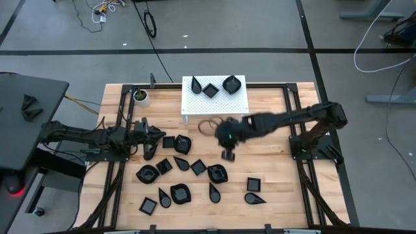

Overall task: Pick & Place Mini shaped plates
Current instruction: Stack the black leaf-shaped plate on top of the other black leaf-shaped plate on the shelf

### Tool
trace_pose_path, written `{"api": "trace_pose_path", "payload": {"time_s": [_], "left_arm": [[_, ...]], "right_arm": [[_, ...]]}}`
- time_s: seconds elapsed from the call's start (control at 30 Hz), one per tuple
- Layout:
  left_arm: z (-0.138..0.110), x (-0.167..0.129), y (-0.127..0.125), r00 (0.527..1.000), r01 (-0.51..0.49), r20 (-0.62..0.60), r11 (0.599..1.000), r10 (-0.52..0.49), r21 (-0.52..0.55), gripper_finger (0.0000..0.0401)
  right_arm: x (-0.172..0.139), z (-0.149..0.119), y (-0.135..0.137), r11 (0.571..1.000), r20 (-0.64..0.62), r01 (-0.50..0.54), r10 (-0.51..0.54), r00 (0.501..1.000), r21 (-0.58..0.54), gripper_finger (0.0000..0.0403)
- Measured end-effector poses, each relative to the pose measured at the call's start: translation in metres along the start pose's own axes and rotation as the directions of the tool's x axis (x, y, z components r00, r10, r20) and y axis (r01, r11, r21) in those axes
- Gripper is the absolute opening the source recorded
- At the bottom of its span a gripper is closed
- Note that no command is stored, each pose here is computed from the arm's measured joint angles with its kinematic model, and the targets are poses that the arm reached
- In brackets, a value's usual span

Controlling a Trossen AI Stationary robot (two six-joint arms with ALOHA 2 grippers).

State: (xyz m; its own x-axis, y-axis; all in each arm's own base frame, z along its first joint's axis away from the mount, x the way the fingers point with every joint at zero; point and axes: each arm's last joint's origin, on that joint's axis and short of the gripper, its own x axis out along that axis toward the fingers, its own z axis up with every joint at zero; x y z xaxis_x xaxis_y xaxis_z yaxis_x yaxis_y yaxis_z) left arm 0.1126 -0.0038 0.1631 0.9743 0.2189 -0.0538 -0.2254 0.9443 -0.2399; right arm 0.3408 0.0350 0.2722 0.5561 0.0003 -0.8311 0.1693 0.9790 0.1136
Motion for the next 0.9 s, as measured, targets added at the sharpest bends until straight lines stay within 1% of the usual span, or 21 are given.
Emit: {"api": "trace_pose_path", "payload": {"time_s": [0.1, 0.2, 0.3, 0.4, 0.5, 0.6, 0.67, 0.9], "left_arm": [[0.0, 0.0, -0.001, 1.0, 0.024, -0.008, 1.0, -0.024, -0.015, 0.0007], [-0.001, 0.0, -0.001, 0.998, 0.052, -0.017, 0.998, -0.053, -0.031, 0.0007], [-0.001, 0.0, -0.002, 0.997, 0.078, -0.024, 0.996, -0.079, -0.05, 0.0007], [-0.001, 0.0, -0.003, 0.994, 0.099, -0.03, 0.993, -0.101, -0.069, 0.0007], [-0.001, 0.0, -0.004, 0.992, 0.118, -0.035, 0.99, -0.121, -0.074, 0.0007], [-0.001, 0.0, -0.004, 0.991, 0.122, -0.035, 0.988, -0.126, -0.096, 0.0007], [-0.001, 0.0, -0.004, 0.991, 0.122, -0.035, 0.988, -0.126, -0.097, 0.0007], [-0.001, 0.0, -0.004, 0.991, 0.122, -0.035, 0.987, -0.126, -0.103, 0.0007]], "right_arm": [[0.015, -0.023, 0.017, 0.994, -0.038, -0.032, 0.036, 0.999, 0.104, 0.0062], [0.028, -0.04, 0.029, 0.973, -0.021, -0.068, 0.074, 0.997, 0.219, 0.0088], [0.044, -0.06, 0.032, 0.944, -0.013, -0.084, 0.093, 0.996, 0.32, 0.0125], [0.056, -0.076, 0.033, 0.914, 0.028, -0.122, 0.12, 0.992, 0.387, 0.0163], [0.067, -0.09, 0.032, 0.891, 0.063, -0.112, 0.094, 0.994, 0.44, 0.019], [0.078, -0.097, 0.035, 0.879, 0.092, -0.086, 0.048, 0.995, 0.469, 0.0194], [0.086, -0.099, 0.039, 0.879, 0.102, -0.085, 0.042, 0.994, 0.47, 0.0191], [0.106, -0.111, 0.047, 0.888, 0.069, -0.059, 0.031, 0.997, 0.455, 0.0163]]}}
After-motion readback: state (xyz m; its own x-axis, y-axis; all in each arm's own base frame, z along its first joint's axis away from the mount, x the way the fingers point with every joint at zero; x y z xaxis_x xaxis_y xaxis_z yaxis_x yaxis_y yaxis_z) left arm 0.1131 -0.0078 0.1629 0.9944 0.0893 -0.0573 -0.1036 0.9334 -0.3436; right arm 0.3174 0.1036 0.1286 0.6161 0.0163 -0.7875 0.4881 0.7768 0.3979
